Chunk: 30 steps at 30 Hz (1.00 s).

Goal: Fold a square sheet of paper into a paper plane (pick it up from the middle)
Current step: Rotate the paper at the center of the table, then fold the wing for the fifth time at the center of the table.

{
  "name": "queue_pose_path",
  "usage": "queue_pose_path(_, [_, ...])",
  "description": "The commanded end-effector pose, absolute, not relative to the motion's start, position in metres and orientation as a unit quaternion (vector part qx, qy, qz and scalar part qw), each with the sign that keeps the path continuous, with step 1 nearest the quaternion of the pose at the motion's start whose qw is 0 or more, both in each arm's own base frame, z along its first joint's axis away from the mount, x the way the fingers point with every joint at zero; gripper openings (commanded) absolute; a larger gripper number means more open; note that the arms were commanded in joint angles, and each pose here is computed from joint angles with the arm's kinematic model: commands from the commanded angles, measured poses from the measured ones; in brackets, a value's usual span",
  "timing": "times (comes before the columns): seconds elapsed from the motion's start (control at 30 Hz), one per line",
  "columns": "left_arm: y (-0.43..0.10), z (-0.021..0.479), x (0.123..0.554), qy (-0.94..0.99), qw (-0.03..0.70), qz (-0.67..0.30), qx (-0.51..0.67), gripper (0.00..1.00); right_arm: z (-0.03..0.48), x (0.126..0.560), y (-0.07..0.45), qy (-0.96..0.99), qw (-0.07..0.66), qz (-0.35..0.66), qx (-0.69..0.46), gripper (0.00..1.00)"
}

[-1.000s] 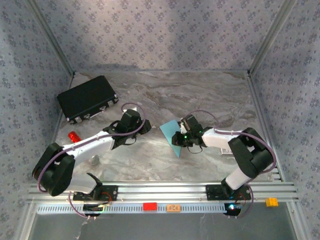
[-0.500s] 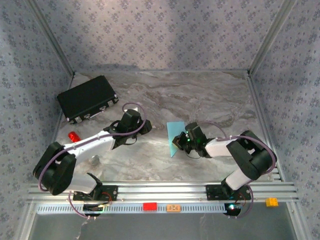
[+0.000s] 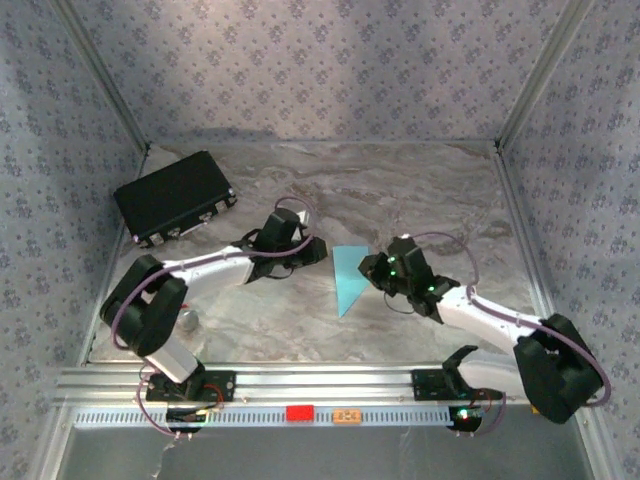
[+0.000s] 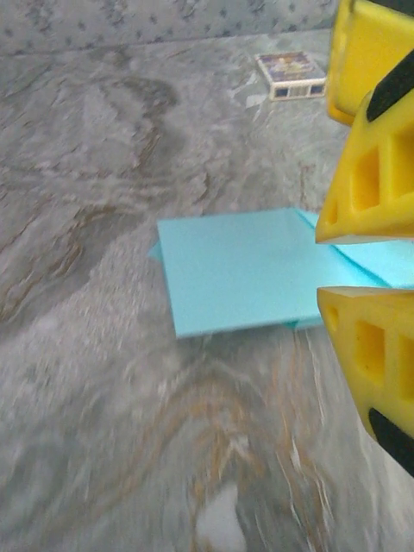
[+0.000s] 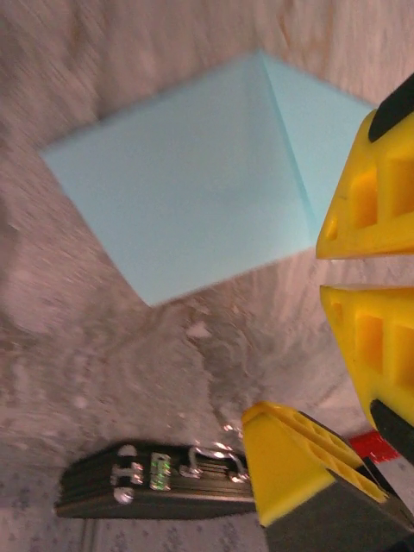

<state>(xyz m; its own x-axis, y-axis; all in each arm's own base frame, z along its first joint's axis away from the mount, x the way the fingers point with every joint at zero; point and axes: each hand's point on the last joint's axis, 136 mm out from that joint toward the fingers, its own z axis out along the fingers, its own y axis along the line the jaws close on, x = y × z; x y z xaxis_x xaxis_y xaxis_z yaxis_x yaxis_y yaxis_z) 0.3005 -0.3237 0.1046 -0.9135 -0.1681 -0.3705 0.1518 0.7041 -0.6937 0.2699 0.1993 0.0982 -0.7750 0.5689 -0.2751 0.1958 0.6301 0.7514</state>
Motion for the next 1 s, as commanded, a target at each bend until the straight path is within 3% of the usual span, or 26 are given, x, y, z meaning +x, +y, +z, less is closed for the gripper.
queue_pose_path(0.0, [-0.354, 0.114, 0.297, 0.883, 0.184, -0.430, 0.040, 0.18, 0.062, 0.251, 0.166, 0.902, 0.225, 0.299, 0.216, 0.18])
queue_pose_path(0.27, [-0.381, 0.082, 0.297, 0.894, 0.117, -0.431, 0.041, 0.14, 0.056, 0.250, 0.173, 0.902, 0.190, 0.336, 0.194, 0.20])
queue_pose_path(0.97, [-0.361, 0.005, 0.284, 0.924, 0.047, -0.379, 0.022, 0.09, 0.050, 0.258, 0.200, 0.912, 0.137, 0.361, 0.139, 0.34])
